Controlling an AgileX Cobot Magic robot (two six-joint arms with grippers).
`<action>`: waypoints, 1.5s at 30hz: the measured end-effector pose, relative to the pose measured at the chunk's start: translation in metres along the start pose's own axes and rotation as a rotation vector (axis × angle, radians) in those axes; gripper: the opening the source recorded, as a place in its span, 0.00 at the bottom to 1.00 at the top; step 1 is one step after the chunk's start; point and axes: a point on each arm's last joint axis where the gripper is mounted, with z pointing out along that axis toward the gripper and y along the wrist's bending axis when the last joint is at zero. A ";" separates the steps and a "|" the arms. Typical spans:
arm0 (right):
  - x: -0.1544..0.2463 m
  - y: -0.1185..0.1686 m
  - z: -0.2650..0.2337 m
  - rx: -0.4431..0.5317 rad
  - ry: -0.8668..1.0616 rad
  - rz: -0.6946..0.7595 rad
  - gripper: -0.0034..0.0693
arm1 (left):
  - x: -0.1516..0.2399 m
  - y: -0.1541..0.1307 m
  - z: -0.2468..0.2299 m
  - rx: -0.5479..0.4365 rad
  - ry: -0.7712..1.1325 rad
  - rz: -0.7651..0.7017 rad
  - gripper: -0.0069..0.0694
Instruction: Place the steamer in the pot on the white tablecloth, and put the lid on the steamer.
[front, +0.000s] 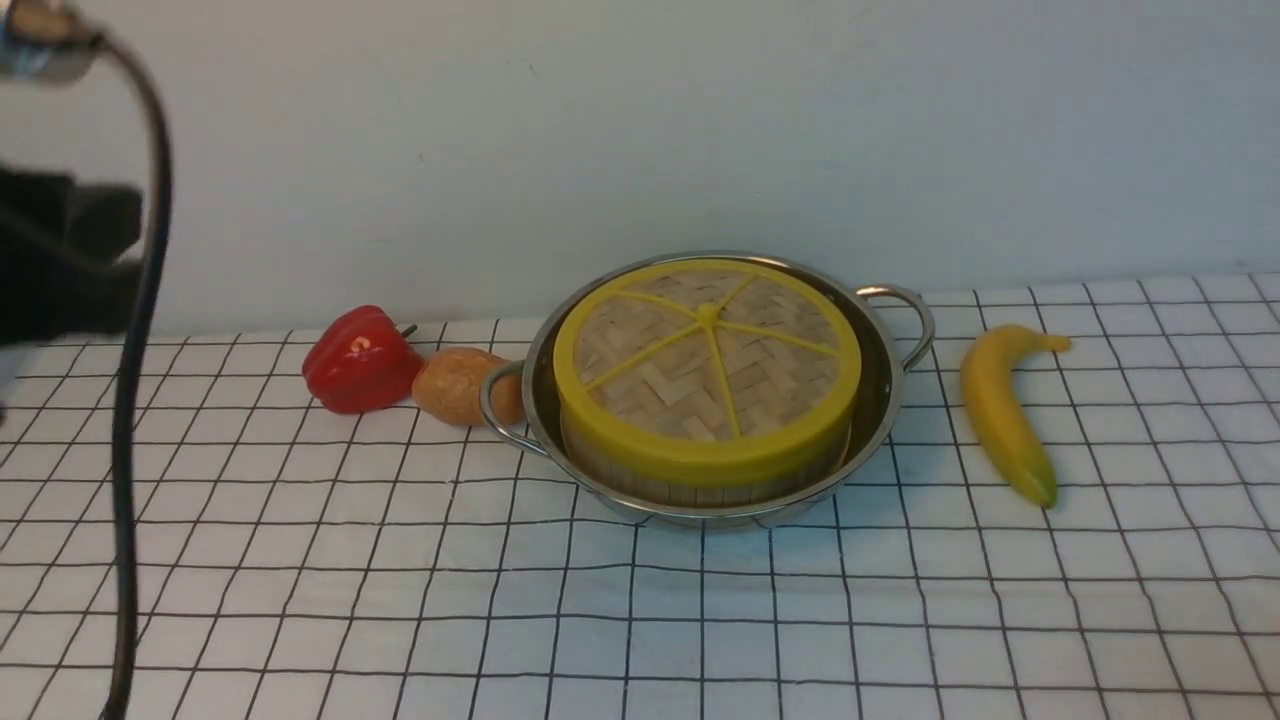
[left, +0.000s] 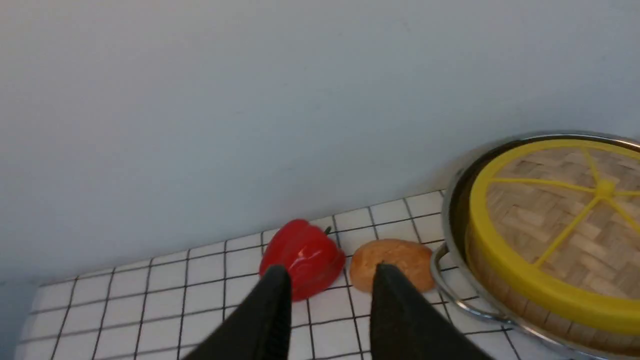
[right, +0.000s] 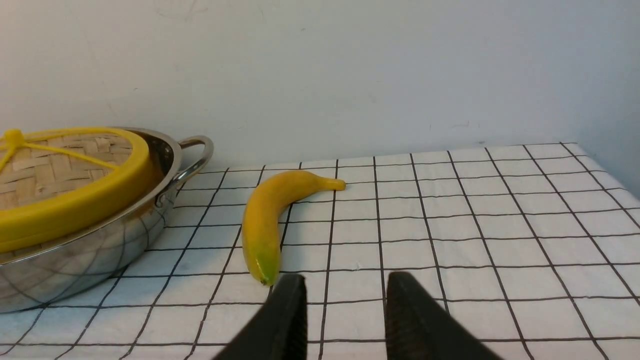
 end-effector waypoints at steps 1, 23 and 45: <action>0.000 0.000 0.000 0.000 0.000 0.000 0.38 | 0.013 0.000 -0.008 -0.025 -0.032 -0.016 0.38; 0.000 0.000 0.000 0.000 0.000 0.000 0.38 | 0.205 -0.025 -0.036 -0.130 -0.004 -0.020 0.41; 0.000 0.000 0.000 0.000 0.000 0.000 0.38 | 0.208 -0.021 -0.046 -0.217 -0.095 -0.146 0.41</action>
